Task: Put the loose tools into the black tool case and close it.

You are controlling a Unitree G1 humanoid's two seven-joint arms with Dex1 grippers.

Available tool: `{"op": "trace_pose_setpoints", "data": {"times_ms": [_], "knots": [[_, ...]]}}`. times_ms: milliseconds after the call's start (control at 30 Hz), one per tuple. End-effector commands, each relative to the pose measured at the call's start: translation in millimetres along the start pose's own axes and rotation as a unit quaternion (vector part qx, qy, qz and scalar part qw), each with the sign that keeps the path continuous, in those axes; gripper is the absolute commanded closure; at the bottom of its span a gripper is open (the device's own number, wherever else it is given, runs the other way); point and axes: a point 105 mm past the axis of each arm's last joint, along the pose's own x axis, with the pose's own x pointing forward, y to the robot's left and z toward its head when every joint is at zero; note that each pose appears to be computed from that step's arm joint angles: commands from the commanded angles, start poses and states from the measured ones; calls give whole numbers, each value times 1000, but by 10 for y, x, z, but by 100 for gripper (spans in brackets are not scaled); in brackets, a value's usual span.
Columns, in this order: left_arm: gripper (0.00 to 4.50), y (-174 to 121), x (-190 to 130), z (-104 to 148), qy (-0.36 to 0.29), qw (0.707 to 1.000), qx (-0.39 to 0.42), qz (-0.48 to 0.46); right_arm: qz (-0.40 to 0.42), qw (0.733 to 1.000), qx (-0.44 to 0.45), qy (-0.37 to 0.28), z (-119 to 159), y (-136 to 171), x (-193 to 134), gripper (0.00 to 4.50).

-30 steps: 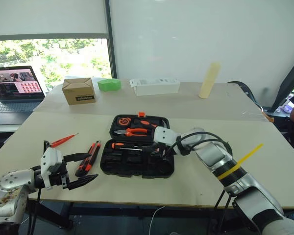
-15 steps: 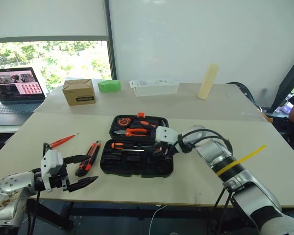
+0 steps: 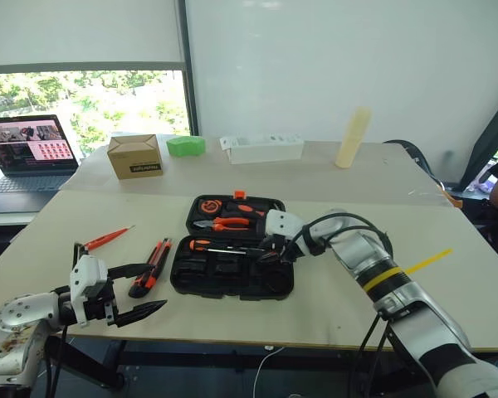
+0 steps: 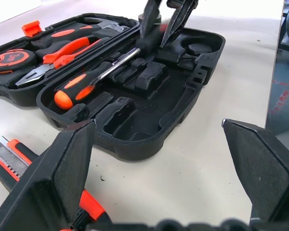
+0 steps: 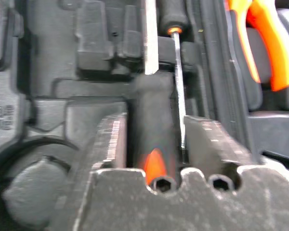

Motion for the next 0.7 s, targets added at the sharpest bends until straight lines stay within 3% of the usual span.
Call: {"op": "trace_pose_setpoints", "data": {"times_ms": [33,300,333,367,600,700], "knots": [[0,9,-21,89,-10,1000,19,5,29,999,7,-12,74,29,-163,138],[0,28,-20,74,-9,1000,16,6,22,998,5,-65,340,-30,-268,138],[0,32,-17,70,-10,1000,16,7,14,997,5,-72,349,-31,-226,188],[0,36,-14,63,-10,1000,16,7,6,997,1,-75,350,-28,-173,203],[0,45,-20,28,-11,1000,13,9,-12,998,-1,-62,298,16,59,448],[0,48,-45,2,-10,1000,11,11,-6,999,-2,-48,240,58,138,448]]}}
